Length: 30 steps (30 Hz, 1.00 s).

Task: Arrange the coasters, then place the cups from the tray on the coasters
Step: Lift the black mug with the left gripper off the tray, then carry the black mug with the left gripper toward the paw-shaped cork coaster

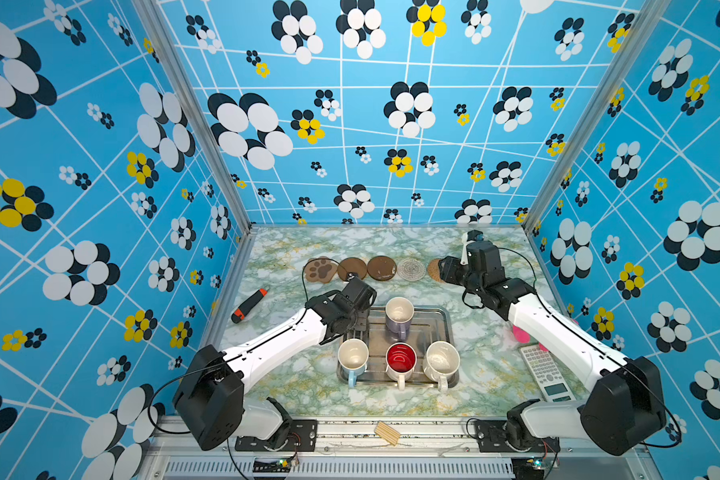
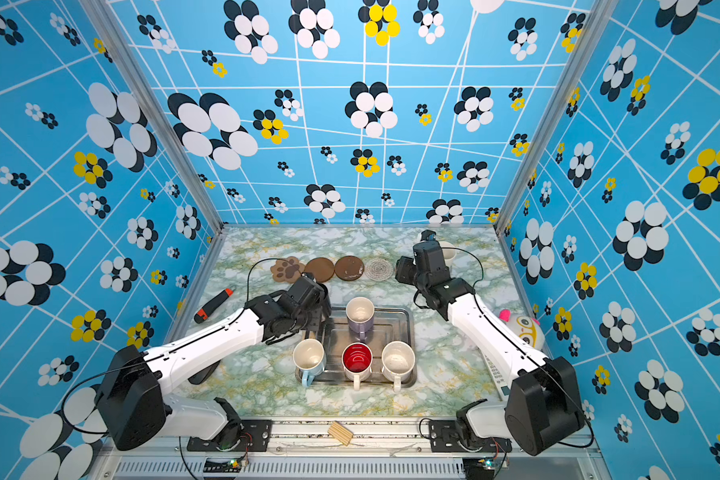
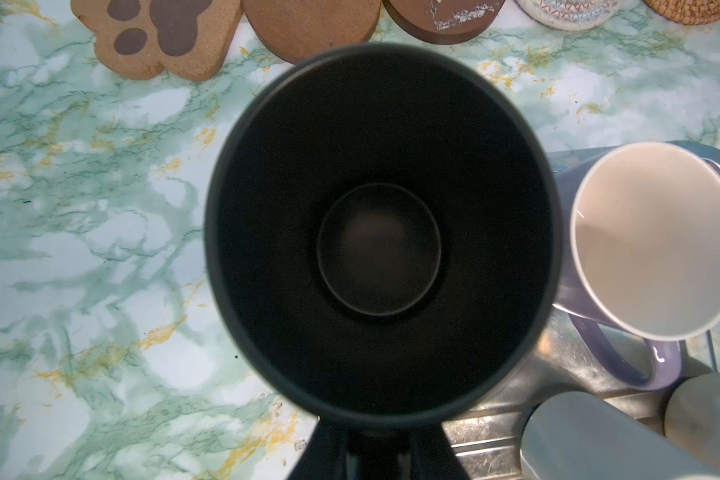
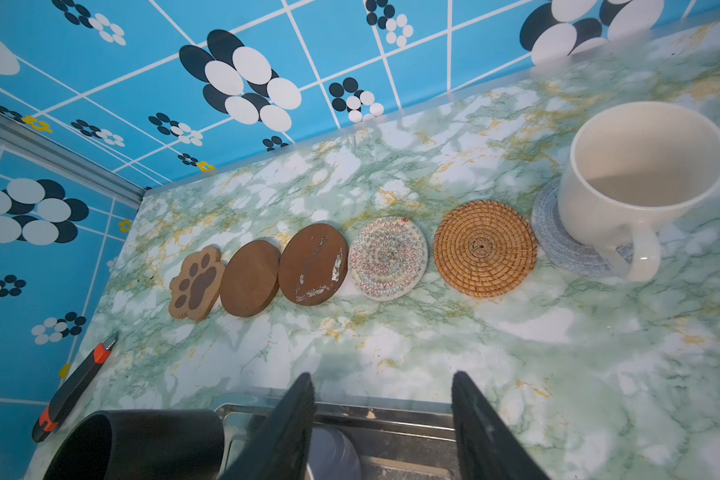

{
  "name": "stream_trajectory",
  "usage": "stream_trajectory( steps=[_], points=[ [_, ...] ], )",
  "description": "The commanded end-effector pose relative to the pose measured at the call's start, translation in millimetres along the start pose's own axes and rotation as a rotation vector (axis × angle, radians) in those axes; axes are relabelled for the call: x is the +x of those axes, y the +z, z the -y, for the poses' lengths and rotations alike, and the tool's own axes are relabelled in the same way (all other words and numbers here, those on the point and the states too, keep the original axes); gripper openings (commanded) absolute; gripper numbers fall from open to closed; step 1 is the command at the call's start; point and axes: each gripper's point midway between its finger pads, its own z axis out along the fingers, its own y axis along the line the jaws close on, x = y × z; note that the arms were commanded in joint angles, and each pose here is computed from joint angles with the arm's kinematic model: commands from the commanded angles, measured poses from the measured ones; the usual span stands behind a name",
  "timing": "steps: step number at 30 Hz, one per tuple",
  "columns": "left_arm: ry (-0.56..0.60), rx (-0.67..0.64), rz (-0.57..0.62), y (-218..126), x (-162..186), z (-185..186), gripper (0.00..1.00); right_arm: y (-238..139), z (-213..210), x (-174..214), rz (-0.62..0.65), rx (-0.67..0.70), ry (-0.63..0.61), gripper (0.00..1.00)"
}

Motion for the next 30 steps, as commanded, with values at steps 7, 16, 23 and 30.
stream_trajectory(
  steps=[7,16,23,30],
  points=[
    [-0.024,-0.005,0.173,-30.2,-44.6,-5.9,0.00,3.9,-21.0,-6.2,-0.041,-0.085,0.056,0.54],
    [-0.051,-0.033,0.230,-48.5,-63.0,-31.4,0.00,5.5,-43.5,-0.5,-0.114,-0.133,0.080,0.51],
    [-0.080,-0.048,0.258,-49.1,-75.7,-46.4,0.00,8.7,-48.5,3.4,-0.128,-0.144,0.082,0.51],
    [-0.077,-0.075,0.290,-57.1,-93.0,-53.6,0.00,20.0,-50.4,9.6,-0.149,-0.151,0.080,0.51]
  ],
)
